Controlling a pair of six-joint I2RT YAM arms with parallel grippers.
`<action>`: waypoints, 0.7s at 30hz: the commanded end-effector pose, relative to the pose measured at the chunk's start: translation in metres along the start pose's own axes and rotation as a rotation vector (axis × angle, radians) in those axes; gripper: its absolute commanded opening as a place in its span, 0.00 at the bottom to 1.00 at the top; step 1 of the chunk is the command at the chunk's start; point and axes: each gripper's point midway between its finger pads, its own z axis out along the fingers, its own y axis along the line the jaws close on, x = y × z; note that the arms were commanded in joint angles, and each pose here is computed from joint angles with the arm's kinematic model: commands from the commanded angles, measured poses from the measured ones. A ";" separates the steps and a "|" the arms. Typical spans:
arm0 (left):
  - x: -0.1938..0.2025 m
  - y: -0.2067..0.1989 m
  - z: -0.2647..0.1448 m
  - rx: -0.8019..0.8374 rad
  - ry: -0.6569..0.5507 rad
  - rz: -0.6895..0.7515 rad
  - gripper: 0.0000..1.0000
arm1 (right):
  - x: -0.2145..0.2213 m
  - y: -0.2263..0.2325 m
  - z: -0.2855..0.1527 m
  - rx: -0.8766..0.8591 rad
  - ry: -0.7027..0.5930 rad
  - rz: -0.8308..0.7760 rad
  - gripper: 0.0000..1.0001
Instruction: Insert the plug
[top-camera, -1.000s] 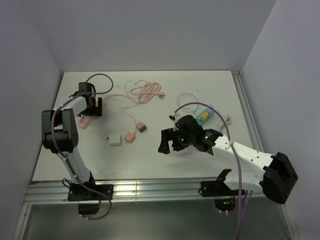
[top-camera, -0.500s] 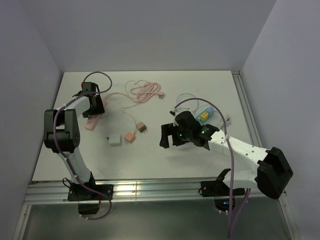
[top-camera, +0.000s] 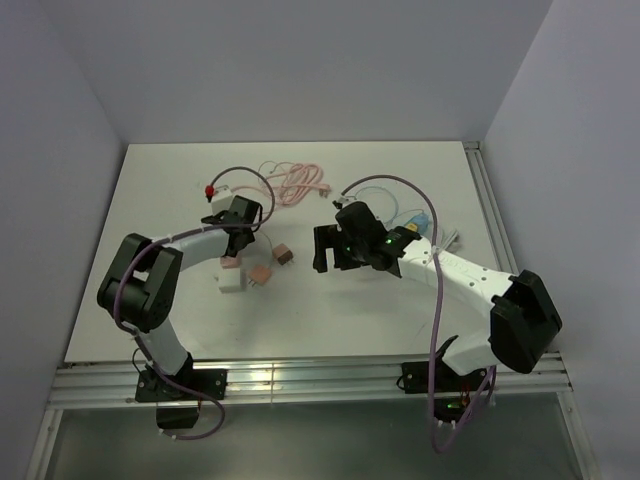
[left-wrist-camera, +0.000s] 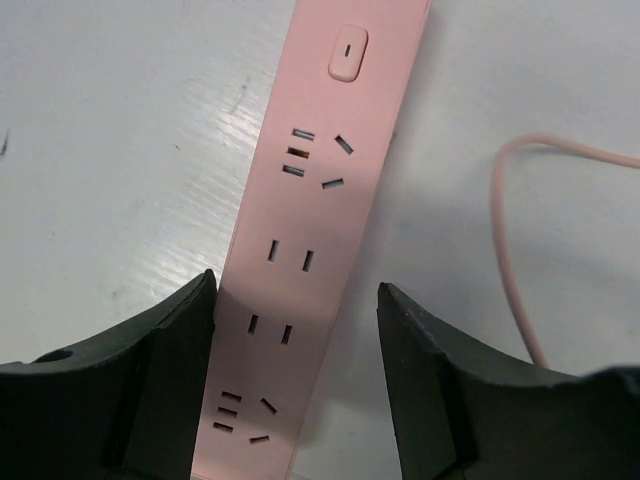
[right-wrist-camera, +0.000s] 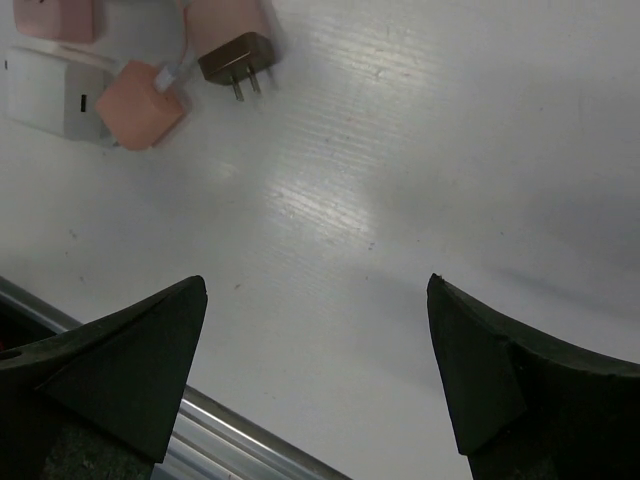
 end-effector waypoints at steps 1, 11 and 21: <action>0.190 -0.106 -0.105 0.436 0.729 -0.101 0.00 | -0.019 -0.011 -0.004 0.061 -0.047 0.010 0.97; 0.214 -0.178 -0.176 0.693 0.792 -0.042 0.00 | -0.016 -0.043 -0.011 0.086 -0.052 0.095 0.96; 0.240 -0.225 -0.225 0.825 0.796 0.046 0.00 | -0.013 -0.068 -0.021 0.121 -0.070 0.120 0.96</action>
